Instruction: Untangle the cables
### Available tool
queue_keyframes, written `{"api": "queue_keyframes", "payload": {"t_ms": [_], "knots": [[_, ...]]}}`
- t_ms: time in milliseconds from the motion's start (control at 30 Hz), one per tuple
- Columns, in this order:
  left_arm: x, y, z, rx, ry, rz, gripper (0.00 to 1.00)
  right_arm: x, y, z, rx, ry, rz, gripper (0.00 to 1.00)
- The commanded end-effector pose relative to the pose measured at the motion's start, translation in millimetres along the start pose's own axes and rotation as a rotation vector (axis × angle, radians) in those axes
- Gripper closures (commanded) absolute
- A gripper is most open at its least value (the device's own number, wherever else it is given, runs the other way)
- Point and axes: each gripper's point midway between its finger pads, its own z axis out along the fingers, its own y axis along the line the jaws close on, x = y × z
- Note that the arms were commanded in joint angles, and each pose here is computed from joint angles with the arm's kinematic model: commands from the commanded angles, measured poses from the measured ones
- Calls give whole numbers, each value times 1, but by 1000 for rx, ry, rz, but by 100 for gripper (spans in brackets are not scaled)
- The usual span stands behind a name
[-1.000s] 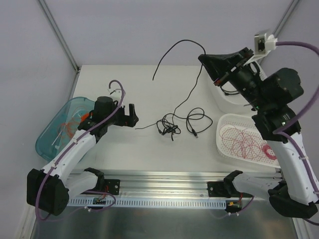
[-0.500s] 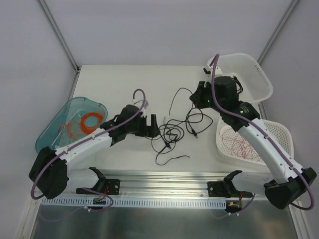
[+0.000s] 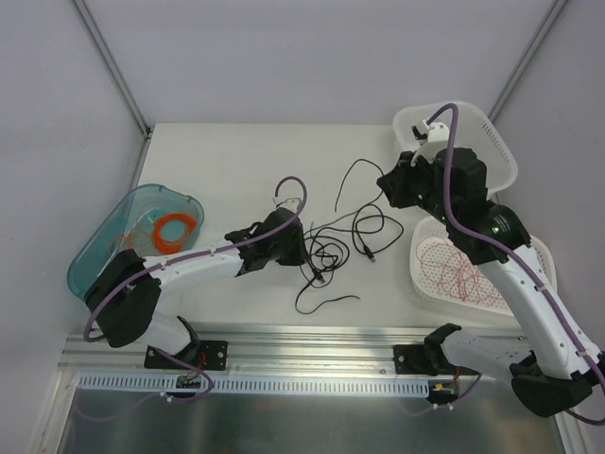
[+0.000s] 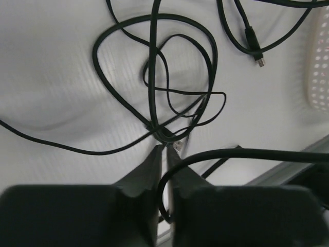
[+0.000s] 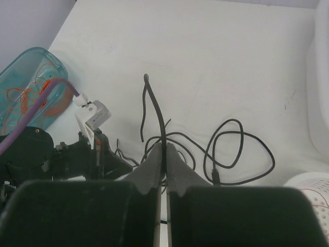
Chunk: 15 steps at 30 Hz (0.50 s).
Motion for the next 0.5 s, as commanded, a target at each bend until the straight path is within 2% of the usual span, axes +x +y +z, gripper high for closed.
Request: {"api": "queue_keyframes", "payload": {"t_ms": [0,200,333,467], "knots": [[-36,0,-17,-35,-148,-1,100,-27,-9,-39,36,-109,-51,98],[-93,-20,-71,-45,-300,165,100,15,-22,-34,63,-1,-88,98],[-148,-60,-137,25,-442,247,100,53,-28,-22,62,94,-81,98],[-193,-97,-206,102,-576,298,100,85,-18,-9,-23,177,-80,98]]}}
